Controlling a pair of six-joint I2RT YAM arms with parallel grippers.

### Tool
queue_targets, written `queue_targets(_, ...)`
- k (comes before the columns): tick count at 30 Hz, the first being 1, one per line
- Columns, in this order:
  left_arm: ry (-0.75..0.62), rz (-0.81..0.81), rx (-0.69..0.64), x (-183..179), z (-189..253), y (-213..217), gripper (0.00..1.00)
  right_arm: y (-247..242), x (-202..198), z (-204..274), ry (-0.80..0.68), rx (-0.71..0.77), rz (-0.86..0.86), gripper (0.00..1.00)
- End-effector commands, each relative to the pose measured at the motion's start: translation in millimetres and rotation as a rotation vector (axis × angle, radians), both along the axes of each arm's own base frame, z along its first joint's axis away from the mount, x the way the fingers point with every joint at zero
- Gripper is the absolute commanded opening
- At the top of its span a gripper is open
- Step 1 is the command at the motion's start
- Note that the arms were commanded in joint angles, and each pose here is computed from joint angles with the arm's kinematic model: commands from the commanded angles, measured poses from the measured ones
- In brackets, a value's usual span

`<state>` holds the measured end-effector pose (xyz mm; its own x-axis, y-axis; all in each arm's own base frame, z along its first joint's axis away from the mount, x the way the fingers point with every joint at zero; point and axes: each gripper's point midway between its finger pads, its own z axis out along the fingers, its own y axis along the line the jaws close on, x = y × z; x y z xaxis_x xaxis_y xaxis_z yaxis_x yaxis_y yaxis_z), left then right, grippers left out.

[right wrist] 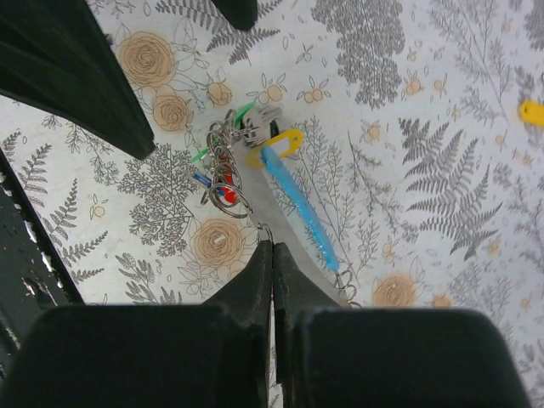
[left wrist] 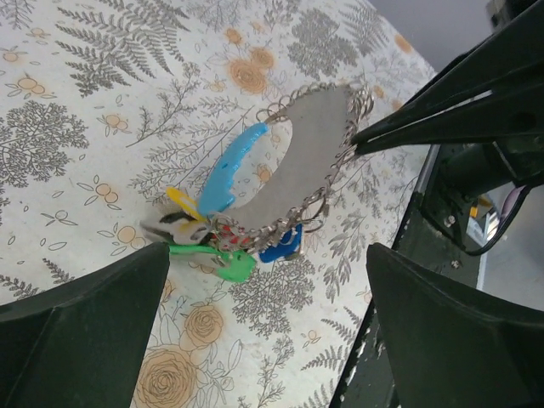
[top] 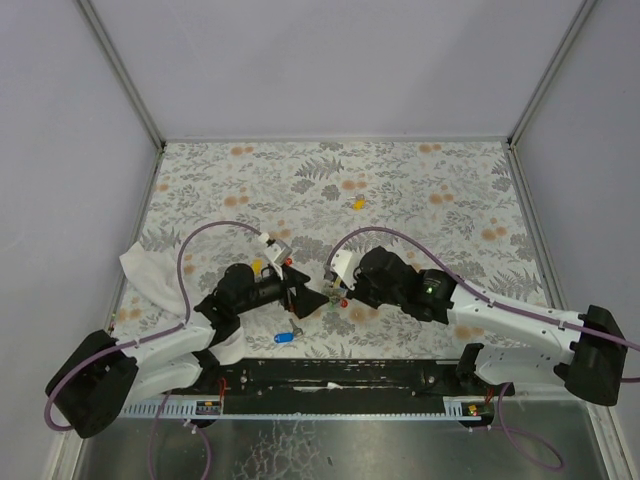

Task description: Put the keys on the keyring

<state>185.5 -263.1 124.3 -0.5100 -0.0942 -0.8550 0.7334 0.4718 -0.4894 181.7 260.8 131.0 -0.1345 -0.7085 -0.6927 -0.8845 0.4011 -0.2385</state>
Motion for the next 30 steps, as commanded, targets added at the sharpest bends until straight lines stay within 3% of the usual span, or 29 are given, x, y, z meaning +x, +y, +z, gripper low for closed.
queue_targets(1, -0.153, -0.079, -0.014, 5.3, 23.6, -14.3, 0.98, 22.9, 1.5, 34.2, -0.123, 0.089, 0.158, 0.0)
queue_targets(7, -0.2, 0.013, -0.005, 21.0, 39.9, -6.7, 1.0, 22.6, 1.3, 35.8, -0.144, 0.097, 0.174, 0.0)
queue_targets(14, -0.2, 0.212, -0.152, 27.1, 63.1, 20.6, 1.0, 21.6, 4.8, 38.8, -0.174, 0.114, 0.162, 0.0)
queue_targets(18, -0.346, 0.108, -0.123, 6.7, 63.4, 22.2, 1.0, 21.1, 6.3, 43.2, -0.201, 0.141, 0.155, 0.0)
queue_targets(30, -0.29, -0.182, 0.017, -7.0, 28.3, -14.6, 1.0, 26.2, 1.0, 35.2, -0.201, 0.166, 0.209, 0.0)
